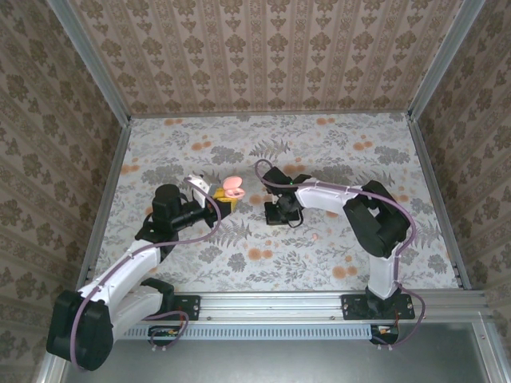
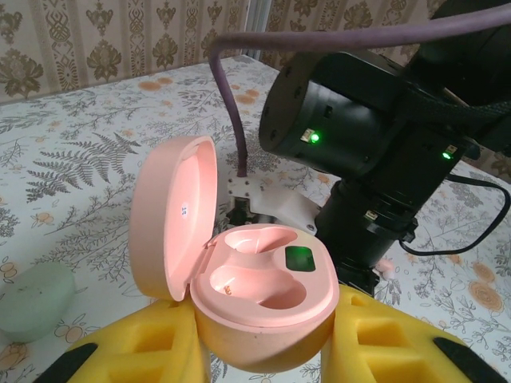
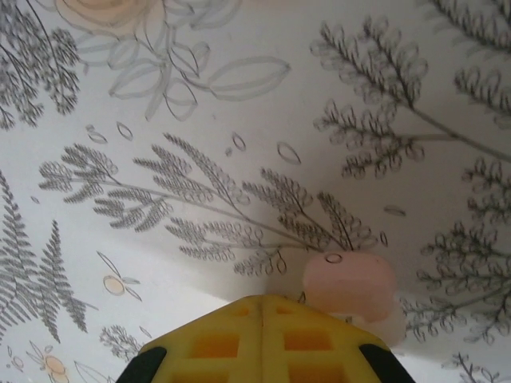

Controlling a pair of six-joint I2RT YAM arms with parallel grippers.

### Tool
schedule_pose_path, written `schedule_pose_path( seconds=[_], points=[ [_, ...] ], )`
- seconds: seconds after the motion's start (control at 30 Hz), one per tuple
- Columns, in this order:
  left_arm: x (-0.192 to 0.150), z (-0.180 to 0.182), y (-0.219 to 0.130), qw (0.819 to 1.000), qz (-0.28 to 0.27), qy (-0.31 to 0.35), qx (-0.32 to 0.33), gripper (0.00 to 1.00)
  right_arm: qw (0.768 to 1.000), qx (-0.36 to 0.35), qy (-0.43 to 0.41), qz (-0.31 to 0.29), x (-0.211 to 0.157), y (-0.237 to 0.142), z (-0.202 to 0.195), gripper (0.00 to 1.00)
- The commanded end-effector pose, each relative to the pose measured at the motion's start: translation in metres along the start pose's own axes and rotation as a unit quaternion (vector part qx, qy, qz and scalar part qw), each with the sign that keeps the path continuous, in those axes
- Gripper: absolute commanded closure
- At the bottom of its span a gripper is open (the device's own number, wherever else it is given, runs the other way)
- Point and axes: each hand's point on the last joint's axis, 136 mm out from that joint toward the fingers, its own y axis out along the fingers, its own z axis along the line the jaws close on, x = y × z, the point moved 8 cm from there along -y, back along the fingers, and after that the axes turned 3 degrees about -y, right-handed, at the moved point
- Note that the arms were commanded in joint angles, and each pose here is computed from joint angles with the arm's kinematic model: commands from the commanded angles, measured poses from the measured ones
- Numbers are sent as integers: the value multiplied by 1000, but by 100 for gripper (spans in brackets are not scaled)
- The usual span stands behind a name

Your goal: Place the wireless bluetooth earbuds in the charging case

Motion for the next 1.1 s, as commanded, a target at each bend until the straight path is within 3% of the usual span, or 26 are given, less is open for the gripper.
schedule_pose_path(
  seconds=[0.0, 0.3, 0.6, 0.83, 1.07],
  points=[
    [3, -1, -3, 1000, -7, 11, 2, 82, 999, -39, -15, 7, 6, 3, -5, 97],
    [2, -1, -4, 1000, -4, 14, 6, 82, 998, -56, 3, -17, 25, -10, -16, 97],
    [4, 0, -2, 1000, -5, 14, 4, 82, 996, 41, 26, -70, 39, -59, -1, 93],
    [4, -2, -3, 1000, -6, 13, -1, 82, 992, 99, -4, -74, 48, -62, -27, 76],
    [3, -2, -4, 1000, -5, 11, 1, 82, 993, 110, -40, -30, 54, -38, -45, 70]
  ],
)
